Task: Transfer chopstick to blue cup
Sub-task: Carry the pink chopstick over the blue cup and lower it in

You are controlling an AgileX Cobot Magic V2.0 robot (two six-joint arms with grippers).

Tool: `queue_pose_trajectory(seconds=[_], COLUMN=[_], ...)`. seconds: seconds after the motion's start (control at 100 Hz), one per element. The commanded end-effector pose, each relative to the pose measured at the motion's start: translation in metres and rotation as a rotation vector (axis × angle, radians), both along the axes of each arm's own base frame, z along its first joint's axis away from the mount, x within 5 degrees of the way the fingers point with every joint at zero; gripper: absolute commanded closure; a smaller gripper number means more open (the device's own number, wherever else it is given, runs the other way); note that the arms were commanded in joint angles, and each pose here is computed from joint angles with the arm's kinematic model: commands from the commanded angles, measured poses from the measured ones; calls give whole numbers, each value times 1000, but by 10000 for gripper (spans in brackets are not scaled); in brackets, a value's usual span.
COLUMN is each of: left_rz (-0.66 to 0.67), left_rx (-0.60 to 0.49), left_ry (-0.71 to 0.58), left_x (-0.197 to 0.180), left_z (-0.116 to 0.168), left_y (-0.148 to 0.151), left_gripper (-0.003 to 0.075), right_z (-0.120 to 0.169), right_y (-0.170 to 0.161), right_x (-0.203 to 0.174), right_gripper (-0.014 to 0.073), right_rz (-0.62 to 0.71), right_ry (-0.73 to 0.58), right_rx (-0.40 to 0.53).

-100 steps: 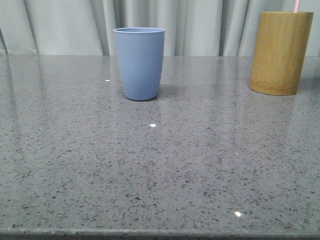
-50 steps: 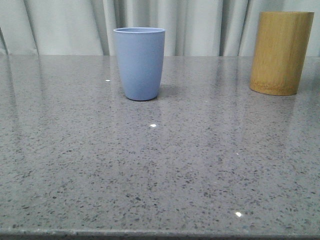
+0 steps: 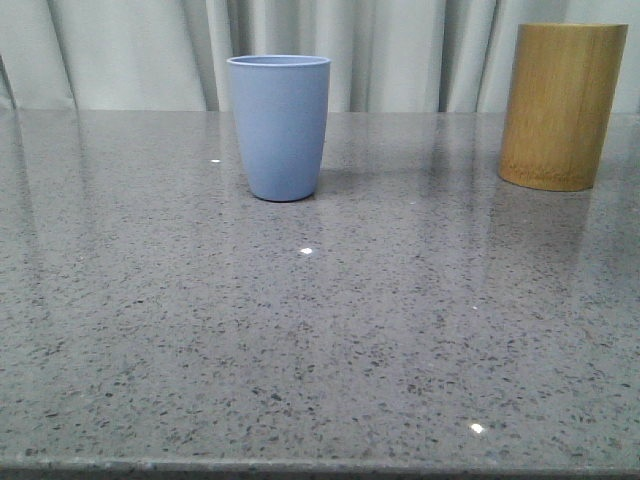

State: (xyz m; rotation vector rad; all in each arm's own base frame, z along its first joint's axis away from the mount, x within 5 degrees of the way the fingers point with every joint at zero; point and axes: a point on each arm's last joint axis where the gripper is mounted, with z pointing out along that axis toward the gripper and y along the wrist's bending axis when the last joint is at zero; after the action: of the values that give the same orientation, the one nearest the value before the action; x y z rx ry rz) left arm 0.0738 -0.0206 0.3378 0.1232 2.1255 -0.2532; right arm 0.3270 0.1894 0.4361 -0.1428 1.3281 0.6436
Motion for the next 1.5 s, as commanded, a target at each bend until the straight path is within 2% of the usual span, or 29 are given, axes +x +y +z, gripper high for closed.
queue_pose_trajectory(seconds=[0.0, 0.22, 0.6, 0.83, 1.12, 1.25, 1.49], left_rz=[10, 10, 10, 10, 10, 10, 10], left_rx=[-36, -36, -36, -36, -36, -36, -36], left_ry=[-86, -86, -86, -86, -86, -86, -86], left_x=[3, 3, 3, 3, 3, 3, 3], left_z=[13, 13, 13, 13, 13, 13, 13], left_y=[-1, -1, -1, -1, -1, -1, -1], left_gripper=[408, 408, 408, 408, 408, 408, 408], right_z=[28, 4, -31, -39, -40, -41, -41], right_y=[-2, 18, 32, 33, 34, 34, 34], right_x=[-11, 1, 20, 21, 21, 21, 21], right_gripper=[664, 664, 664, 661, 656, 566, 277], right_rz=[-1, 27, 37, 48, 51, 52, 52], right_ry=[-134, -83, 36, 101, 116, 121, 123], right_rx=[82, 52, -22, -61, -70, -73, -74])
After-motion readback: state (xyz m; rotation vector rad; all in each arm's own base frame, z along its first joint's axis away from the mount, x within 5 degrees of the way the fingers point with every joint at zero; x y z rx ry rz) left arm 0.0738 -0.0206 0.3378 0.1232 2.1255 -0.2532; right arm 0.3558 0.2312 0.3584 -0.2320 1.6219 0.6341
